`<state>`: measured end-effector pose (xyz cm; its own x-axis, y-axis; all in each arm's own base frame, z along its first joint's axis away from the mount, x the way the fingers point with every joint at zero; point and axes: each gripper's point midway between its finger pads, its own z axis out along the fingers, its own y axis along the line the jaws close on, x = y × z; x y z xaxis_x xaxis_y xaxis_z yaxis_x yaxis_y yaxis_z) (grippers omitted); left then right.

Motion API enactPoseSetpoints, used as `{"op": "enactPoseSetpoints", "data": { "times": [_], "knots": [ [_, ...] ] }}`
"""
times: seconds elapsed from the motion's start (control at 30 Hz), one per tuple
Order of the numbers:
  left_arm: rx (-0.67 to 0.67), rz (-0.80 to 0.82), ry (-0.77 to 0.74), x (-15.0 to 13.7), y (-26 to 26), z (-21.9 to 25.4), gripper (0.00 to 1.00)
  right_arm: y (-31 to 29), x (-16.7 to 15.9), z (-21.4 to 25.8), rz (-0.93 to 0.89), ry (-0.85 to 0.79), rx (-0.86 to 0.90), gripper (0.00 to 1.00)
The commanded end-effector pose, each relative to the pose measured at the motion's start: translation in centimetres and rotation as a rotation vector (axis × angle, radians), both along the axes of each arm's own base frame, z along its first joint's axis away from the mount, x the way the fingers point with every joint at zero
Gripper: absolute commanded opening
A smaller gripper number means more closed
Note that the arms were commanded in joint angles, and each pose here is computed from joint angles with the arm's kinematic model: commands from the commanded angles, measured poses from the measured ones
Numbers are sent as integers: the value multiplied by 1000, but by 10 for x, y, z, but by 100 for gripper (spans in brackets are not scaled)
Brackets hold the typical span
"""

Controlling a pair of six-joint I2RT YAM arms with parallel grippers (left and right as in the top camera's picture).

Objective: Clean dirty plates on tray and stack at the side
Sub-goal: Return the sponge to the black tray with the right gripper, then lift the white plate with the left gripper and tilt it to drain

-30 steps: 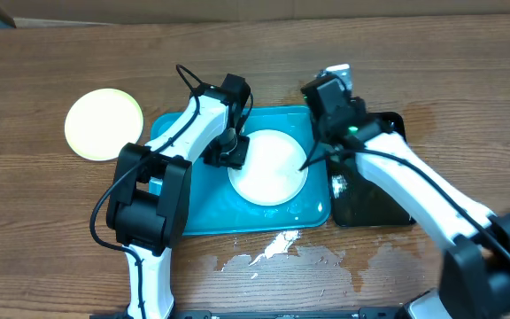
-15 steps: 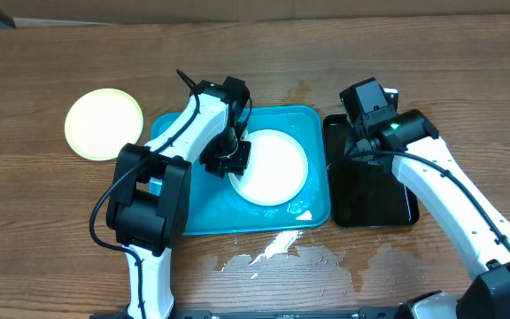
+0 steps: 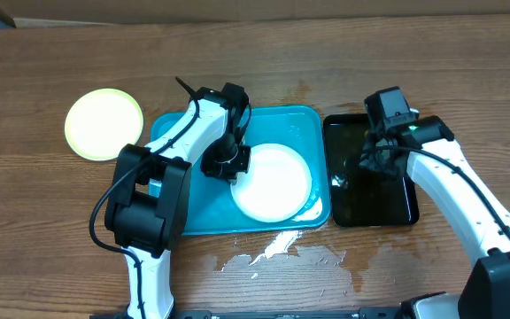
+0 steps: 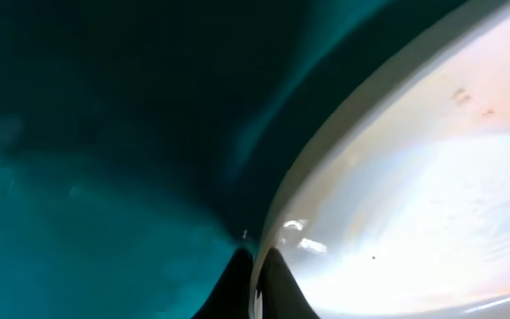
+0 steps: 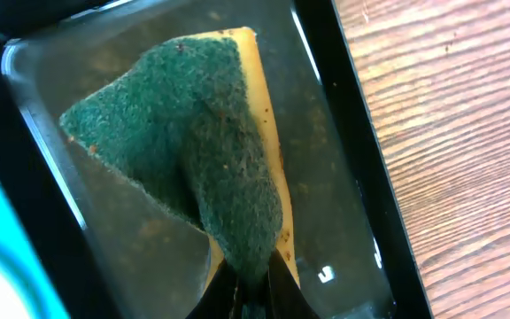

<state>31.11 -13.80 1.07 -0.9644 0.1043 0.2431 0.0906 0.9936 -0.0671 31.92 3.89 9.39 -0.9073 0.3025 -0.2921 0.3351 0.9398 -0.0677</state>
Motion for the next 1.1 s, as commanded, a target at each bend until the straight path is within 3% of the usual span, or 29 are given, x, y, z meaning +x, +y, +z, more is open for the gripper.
{"op": "enactPoseSetpoints", "data": {
  "times": [0.0, 0.27, 0.6, 1.07],
  "knots": [
    [181, -37, -58, 18, 27, 9, 4, 1, 1, -3, -17, -12, 27, 4],
    [387, -79, -215, 62, 55, 77, 4, 0, 0, -3, -17, -11, 27, 4],
    [654, -131, -390, 89, 80, 144, 4, -1, 1, -4, -23, -10, 34, 4],
    [1150, -448, -800, 106, 16, 233, 4, -2, 4, -5, -23, 2, 160, 4]
  ]
}}
